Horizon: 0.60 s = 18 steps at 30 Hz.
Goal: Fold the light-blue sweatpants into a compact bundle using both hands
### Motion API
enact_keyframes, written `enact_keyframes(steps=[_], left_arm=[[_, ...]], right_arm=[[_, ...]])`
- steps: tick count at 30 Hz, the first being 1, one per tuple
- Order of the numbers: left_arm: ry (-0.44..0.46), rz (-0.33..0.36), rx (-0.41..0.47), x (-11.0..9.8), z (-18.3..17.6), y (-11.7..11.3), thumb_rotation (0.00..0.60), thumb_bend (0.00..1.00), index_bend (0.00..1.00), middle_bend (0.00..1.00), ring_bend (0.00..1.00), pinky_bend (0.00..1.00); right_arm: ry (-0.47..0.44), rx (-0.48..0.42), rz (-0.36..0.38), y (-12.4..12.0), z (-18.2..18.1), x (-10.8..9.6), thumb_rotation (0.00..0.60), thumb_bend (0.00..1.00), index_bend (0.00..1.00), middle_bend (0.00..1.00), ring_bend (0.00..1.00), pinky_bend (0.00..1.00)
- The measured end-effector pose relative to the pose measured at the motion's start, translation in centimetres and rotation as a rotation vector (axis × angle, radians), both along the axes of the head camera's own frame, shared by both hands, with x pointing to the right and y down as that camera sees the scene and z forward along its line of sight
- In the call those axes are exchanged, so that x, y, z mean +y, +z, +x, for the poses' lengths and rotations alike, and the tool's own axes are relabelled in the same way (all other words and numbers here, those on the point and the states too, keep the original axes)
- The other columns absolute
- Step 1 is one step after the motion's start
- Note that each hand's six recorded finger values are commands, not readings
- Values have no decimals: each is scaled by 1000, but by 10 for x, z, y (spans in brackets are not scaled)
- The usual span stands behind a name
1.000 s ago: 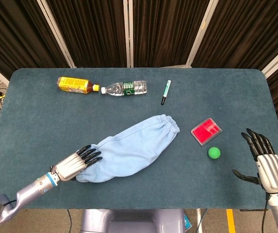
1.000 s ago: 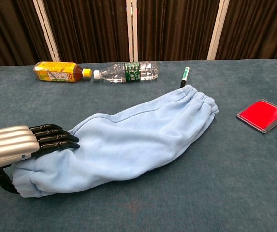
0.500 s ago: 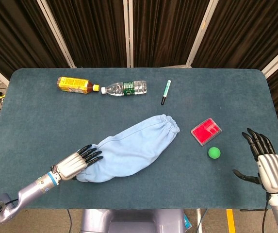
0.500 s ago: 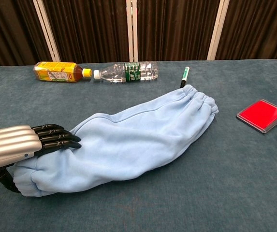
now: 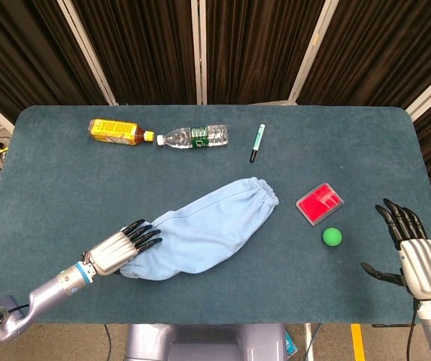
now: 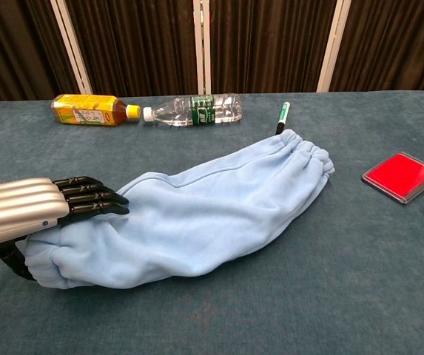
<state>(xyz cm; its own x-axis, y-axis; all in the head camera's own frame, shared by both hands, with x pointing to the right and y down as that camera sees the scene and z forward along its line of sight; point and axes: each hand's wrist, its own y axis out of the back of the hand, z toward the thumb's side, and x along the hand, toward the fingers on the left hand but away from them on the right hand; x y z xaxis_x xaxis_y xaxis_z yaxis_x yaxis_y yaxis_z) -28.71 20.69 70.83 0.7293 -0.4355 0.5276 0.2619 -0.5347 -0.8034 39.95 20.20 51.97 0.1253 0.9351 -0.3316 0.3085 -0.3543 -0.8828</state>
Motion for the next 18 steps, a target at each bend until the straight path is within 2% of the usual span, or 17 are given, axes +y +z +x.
enact_keyframes(steps=[9,11,14,16,18], left_arm=[[-3,-3,-2,-1,4,2,600,620,4,0,0,3],[-2,0,1,0,5,3,600,625,62,13,17,35],[-1,5,9,-1,7,3,600,653,325,191,190,181],[-2,14,16,-2,9,2,600,691,554,397,377,321],[-4,30,28,-4,11,0,600,747,690,541,520,444]], right_arm=[[1,-3,0,0,0,0,600,0,0,0,0,0],[1,-3,1,-1,0,0,600,0,0,0,0,0],[1,-3,1,-1,1,0,600,0,0,0,0,0],[1,-4,2,-1,1,0,600,0,0,0,0,0],[1,-4,2,-1,1,-1,600,0,0,0,0,0]])
